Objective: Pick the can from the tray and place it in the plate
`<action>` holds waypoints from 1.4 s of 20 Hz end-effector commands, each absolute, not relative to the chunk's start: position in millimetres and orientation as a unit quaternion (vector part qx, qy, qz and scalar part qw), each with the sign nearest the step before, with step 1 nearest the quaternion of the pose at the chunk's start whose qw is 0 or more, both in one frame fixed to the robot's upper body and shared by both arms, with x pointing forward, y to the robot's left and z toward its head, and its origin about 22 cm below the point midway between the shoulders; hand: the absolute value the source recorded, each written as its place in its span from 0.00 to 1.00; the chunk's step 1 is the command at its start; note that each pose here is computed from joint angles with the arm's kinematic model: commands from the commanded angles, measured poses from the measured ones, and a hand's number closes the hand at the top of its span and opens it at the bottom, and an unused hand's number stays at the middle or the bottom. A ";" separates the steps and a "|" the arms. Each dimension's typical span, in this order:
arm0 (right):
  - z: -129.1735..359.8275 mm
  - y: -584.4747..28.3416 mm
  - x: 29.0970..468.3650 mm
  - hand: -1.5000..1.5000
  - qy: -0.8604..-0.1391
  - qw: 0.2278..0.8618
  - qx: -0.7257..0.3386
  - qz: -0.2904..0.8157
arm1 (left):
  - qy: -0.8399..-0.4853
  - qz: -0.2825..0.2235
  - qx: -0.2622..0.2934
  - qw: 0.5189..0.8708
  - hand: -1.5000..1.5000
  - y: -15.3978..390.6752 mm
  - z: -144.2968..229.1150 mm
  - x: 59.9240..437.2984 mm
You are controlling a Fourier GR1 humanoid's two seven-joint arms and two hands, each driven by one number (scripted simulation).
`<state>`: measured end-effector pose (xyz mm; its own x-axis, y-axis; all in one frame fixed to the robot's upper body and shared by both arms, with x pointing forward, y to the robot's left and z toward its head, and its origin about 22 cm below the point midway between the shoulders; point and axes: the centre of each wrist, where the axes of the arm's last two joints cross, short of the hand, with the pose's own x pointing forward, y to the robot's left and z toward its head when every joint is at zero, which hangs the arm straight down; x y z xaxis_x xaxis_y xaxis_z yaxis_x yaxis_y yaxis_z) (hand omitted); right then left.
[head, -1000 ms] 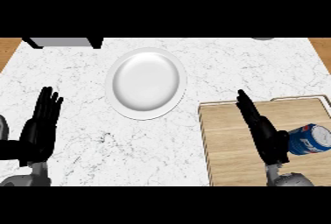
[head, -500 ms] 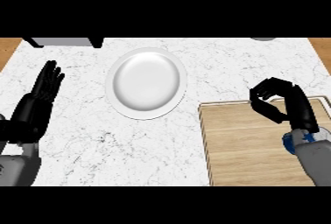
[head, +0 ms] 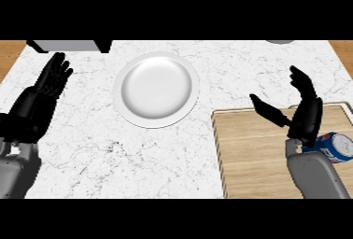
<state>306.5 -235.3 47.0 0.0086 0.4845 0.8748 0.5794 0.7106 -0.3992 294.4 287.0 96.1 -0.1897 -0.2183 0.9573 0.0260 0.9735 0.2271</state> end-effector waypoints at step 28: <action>176.3 -270.3 293.8 0.00 -0.242 0.825 -0.460 0.222 | -0.767 -0.098 0.063 0.631 0.50 280.6 106.6 299.9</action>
